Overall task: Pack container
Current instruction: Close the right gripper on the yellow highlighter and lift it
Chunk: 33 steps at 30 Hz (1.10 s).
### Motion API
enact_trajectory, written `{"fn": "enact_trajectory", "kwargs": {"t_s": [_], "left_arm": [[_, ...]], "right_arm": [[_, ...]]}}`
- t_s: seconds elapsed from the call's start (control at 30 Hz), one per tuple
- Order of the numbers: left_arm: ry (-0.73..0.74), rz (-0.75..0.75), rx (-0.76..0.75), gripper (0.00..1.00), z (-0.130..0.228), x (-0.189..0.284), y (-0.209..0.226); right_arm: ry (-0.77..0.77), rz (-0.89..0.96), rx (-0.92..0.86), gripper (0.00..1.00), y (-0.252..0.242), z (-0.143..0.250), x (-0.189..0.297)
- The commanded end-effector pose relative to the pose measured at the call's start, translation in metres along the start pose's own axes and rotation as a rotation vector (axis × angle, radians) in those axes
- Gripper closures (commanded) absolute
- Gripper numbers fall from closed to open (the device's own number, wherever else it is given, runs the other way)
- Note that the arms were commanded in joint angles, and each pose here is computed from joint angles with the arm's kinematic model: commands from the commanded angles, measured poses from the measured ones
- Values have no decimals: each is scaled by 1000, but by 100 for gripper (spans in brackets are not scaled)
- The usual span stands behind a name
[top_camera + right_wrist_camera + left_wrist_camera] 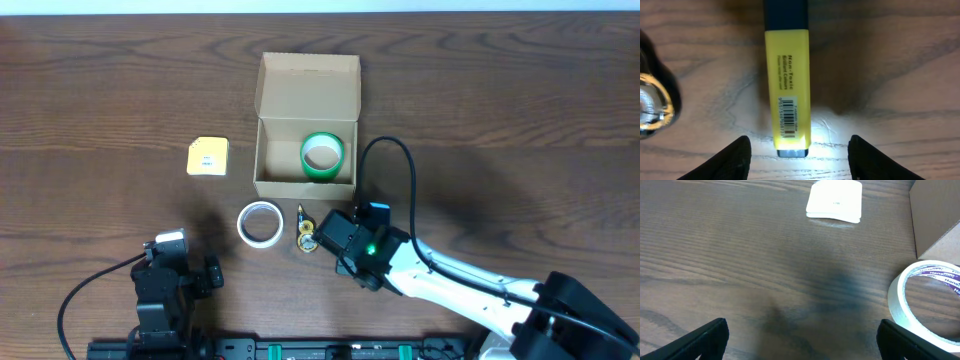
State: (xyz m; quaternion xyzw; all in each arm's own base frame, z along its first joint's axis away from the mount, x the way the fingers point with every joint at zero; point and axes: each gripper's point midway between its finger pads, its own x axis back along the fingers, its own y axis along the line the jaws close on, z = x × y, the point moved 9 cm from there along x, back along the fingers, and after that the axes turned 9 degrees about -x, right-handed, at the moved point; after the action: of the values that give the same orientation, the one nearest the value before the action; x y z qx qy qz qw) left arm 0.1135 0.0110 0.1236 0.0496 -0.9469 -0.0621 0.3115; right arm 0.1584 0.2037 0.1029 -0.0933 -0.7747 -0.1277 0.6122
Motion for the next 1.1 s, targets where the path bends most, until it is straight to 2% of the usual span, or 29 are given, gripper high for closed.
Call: {"fn": "enact_trajectory", "kwargs": {"t_s": [0.0, 0.17, 0.37, 0.67, 1.07], "left_arm": [[28, 4, 1, 5, 6, -2, -1], [29, 4, 1, 5, 6, -2, -1], [29, 4, 1, 5, 6, -2, -1], [28, 4, 1, 5, 6, -2, -1], [28, 4, 1, 5, 6, -2, -1]], "right_arm": [[0, 31, 11, 38, -8, 0, -8], [12, 39, -19, 42, -18, -2, -18], [15, -35, 31, 53, -9, -5, -19], [11, -39, 71, 72, -8, -5, -19], [80, -81, 70, 87, -5, 0, -16]]}}
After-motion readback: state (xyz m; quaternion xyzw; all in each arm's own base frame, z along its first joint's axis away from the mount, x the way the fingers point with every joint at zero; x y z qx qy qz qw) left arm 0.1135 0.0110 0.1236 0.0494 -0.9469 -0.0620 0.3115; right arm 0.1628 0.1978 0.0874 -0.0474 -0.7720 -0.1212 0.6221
